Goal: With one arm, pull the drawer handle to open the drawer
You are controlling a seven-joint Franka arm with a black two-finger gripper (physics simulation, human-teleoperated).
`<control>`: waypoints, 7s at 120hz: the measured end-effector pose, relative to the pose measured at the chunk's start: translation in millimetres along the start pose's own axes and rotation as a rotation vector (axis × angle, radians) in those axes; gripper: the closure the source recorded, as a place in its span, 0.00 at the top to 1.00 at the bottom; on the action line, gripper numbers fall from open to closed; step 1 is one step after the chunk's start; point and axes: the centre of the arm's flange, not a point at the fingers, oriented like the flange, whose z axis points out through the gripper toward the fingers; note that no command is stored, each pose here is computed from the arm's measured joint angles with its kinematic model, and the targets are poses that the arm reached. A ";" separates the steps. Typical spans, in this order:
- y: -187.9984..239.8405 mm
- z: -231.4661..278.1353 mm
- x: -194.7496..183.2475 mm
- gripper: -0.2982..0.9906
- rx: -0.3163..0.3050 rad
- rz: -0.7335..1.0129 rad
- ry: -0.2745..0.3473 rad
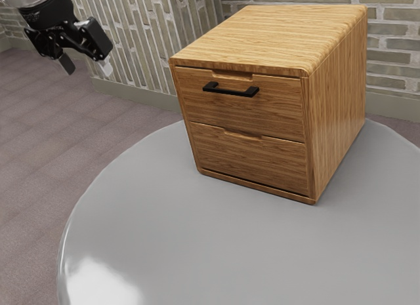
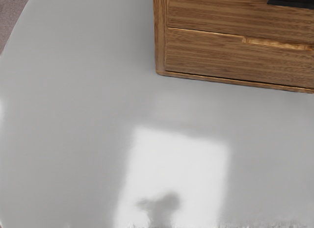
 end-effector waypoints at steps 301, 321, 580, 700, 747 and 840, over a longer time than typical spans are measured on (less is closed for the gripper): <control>199.9 13.2 -1.4 0.75 0.246 1.841 0.199; 206.4 10.7 -3.8 0.75 0.254 1.860 0.208; 247.8 3.0 36.1 0.75 0.278 1.918 0.350; 249.1 51.0 51.9 0.75 0.246 1.934 0.200; 236.6 82.5 64.4 0.75 0.256 1.909 0.167; 227.9 110.7 60.3 0.75 0.249 1.891 0.107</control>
